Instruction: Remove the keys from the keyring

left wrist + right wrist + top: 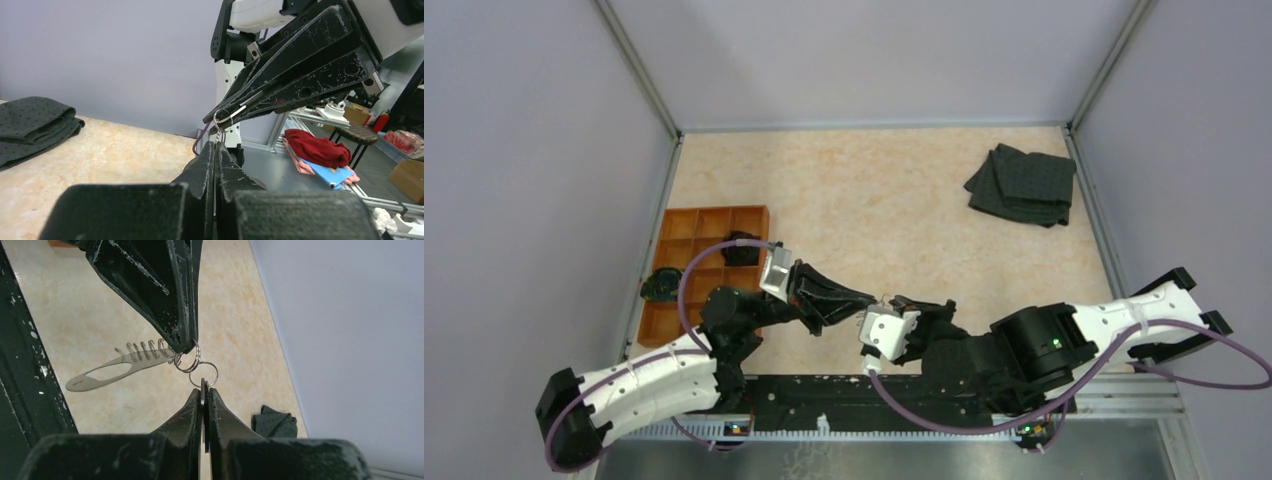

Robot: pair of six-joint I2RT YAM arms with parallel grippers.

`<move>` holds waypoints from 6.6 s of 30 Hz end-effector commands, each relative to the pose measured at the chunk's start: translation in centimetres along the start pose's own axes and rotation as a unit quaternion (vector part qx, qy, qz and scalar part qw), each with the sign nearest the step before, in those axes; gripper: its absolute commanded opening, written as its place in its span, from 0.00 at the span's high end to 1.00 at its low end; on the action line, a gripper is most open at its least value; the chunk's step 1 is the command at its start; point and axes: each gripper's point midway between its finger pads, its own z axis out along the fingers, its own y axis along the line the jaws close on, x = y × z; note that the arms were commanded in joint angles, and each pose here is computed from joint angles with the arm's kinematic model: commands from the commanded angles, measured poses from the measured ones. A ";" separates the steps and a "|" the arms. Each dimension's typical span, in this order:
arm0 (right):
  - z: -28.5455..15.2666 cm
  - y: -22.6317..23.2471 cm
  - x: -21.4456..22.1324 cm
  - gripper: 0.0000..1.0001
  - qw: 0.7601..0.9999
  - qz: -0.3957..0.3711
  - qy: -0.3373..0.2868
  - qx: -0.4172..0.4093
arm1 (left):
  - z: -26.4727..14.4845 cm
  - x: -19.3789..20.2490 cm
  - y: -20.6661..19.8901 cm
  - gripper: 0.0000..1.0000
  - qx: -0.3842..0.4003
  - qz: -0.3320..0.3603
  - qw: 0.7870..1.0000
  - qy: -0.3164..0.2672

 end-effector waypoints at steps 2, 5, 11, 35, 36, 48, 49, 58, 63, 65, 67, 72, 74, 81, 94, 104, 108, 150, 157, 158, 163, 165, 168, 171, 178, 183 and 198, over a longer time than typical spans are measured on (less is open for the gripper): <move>-0.4 -0.7 -0.4 1.00 0.999 0.037 -0.020 0.015 | -0.2 -1.6 -0.5 1.00 0.011 -0.015 0.998 -0.060; -0.4 -0.6 -0.5 1.00 0.999 0.037 -0.020 0.014 | -0.2 -1.5 -0.7 1.00 0.020 -0.013 0.998 -0.064; -0.6 -1.4 -0.8 1.00 0.999 0.032 -0.015 0.023 | -0.1 -0.2 0.1 0.92 0.006 -0.008 0.999 -0.034; -1.7 -1.1 -1.8 1.00 1.000 -0.004 -0.027 0.000 | 2.0 -1.1 -1.6 0.51 0.082 0.137 0.981 0.111; -1.8 -1.1 -1.8 1.00 1.000 -0.007 -0.027 0.000 | 2.1 -0.9 -1.7 0.51 0.088 0.136 0.979 0.123; -2.2 -1.0 -2.2 1.00 0.999 -0.018 -0.030 -0.004 | 1.3 -0.9 -2.0 0.49 0.173 0.096 0.970 0.141; -2.2 -1.0 -2.2 1.00 0.999 -0.018 -0.030 -0.004 | 1.4 -0.8 -2.0 0.49 0.177 0.093 0.970 0.138; -2.3 -1.1 -2.5 1.00 0.999 -0.023 -0.034 -0.005 | 1.9 0.0 -2.3 0.49 0.221 0.045 0.964 0.139; -2.3 -1.1 -2.6 1.00 0.999 -0.023 -0.033 -0.002 | 2.0 -0.1 -2.5 0.50 0.233 0.039 0.963 0.128; -2.3 -1.2 -2.5 1.00 0.999 -0.024 -0.031 0.001 | 2.0 -0.1 -2.7 0.51 0.239 0.034 0.962 0.126; -2.3 -1.2 -2.5 1.00 0.999 -0.023 -0.030 0.001 | 1.9 0.1 -2.7 0.52 0.242 0.025 0.961 0.129; -2.2 -1.2 -2.4 1.00 0.999 -0.024 -0.027 0.004 | 2.0 0.6 -2.7 0.53 0.247 0.010 0.960 0.134; -2.2 -1.3 -2.5 1.00 0.999 -0.024 -0.027 0.005 | 2.0 0.8 -2.8 0.54 0.248 0.006 0.959 0.136; -2.2 -1.3 -2.5 1.00 0.999 -0.024 -0.026 0.008 | 2.1 1.0 -3.2 0.61 0.254 0.003 0.958 0.135; -2.2 -1.3 -2.3 1.00 0.999 -0.022 -0.023 0.012 | 2.3 1.1 -3.4 0.71 0.250 -0.009 0.959 0.131; -2.2 -1.3 -2.1 1.00 1.000 -0.019 -0.020 0.014 | 2.7 1.2 -2.9 0.78 0.232 -0.029 0.965 0.118; -2.2 -1.4 -1.9 1.00 1.000 -0.019 -0.016 0.019 | 2.7 1.3 -2.7 0.85 0.219 -0.036 0.968 0.115; 4.0 1.3 5.3 1.00 0.977 0.208 0.031 -0.027 | -0.1 0.2 10.0 1.00 -0.200 -0.039 0.979 0.030; 10.3 -0.8 10.3 1.00 0.926 0.374 0.046 0.005 | -2.2 3.1 16.3 1.00 -0.311 -0.090 0.944 0.058; 11.1 -1.0 11.4 1.00 0.916 0.397 0.052 0.009 | -2.2 3.5 17.1 1.00 -0.322 -0.094 0.940 0.065; 14.5 -1.6 17.4 1.00 0.859 0.506 0.075 0.025 | -1.6 4.6 21.2 1.00 -0.363 -0.109 0.921 0.084; 15.4 -1.7 19.5 1.00 0.842 0.531 0.086 0.036 | -1.5 5.4 22.9 1.00 -0.379 -0.122 0.912 0.095; 16.4 -1.7 22.2 1.00 0.825 0.554 0.102 0.048 | -1.3 7.0 25.3 1.00 -0.396 -0.138 0.901 0.109; 17.2 -2.2 24.5 1.00 0.809 0.573 0.108 0.067 | -1.6 8.3 27.0 1.00 -0.409 -0.150 0.892 0.118; 18.3 -1.5 27.2 1.00 0.795 0.588 0.127 0.083 | -5.1 11.5 28.9 1.00 -0.451 -0.178 0.862 0.150; 18.6 -0.4 28.2 1.00 0.785 0.598 0.136 0.084 | -8.5 14.4 27.8 1.00 -0.476 -0.196 0.840 0.174; 17.7 1.0 31.2 1.00 0.770 0.600 0.182 0.122 | -14.0 16.8 26.7 0.86 -0.534 -0.189 0.803 0.186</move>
